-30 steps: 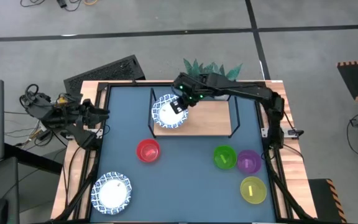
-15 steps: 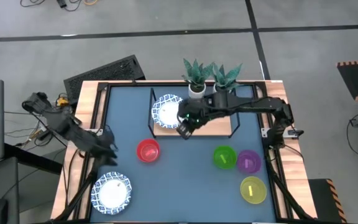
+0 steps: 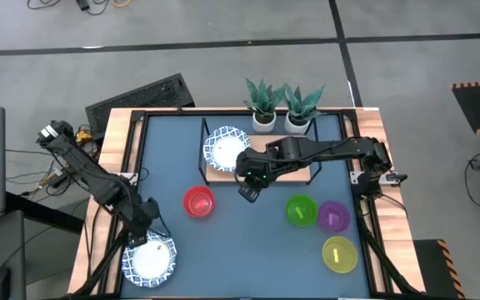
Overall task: Place and stack bowls onto a shelf
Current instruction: Stack the white and blue plate on top of the other white and blue plates on the shelf
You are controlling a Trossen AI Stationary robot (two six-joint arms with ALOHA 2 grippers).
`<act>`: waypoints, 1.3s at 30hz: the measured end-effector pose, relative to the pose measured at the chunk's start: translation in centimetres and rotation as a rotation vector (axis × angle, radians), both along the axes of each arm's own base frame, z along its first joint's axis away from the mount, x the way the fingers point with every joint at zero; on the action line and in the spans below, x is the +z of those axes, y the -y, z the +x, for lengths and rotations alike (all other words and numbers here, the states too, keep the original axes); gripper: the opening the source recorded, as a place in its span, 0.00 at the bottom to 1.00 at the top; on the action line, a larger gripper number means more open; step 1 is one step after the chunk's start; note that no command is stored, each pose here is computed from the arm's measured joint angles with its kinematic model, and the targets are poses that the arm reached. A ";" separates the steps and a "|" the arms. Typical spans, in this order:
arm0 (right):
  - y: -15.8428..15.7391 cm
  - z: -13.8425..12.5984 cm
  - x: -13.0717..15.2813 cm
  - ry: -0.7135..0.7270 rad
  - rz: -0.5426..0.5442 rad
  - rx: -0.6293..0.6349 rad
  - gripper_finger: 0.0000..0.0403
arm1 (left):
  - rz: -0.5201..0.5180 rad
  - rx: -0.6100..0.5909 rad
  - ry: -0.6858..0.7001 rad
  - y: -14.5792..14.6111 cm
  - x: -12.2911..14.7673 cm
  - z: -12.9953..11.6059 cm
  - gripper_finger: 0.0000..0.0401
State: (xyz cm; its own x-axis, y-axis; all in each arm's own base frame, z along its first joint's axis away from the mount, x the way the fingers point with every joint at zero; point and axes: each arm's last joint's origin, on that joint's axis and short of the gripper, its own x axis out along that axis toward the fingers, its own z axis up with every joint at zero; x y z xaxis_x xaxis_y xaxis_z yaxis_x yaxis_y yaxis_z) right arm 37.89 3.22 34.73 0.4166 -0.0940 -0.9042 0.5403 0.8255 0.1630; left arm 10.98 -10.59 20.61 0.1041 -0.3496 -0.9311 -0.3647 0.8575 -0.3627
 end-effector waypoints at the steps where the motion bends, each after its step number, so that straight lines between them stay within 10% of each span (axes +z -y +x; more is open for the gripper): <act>1: -0.1 0.0 0.0 -0.004 0.000 0.003 0.39 | 0.026 -0.001 -0.010 0.1 -0.4 0.0 0.49; 11: -0.4 -0.2 -0.1 -0.026 -0.017 0.044 0.39 | -0.028 0.052 -0.115 1.7 -2.9 1.0 0.49; 39: -1.0 -0.8 -0.3 -0.093 -0.052 0.133 0.39 | -0.002 -0.181 0.354 1.2 -5.1 11.4 0.49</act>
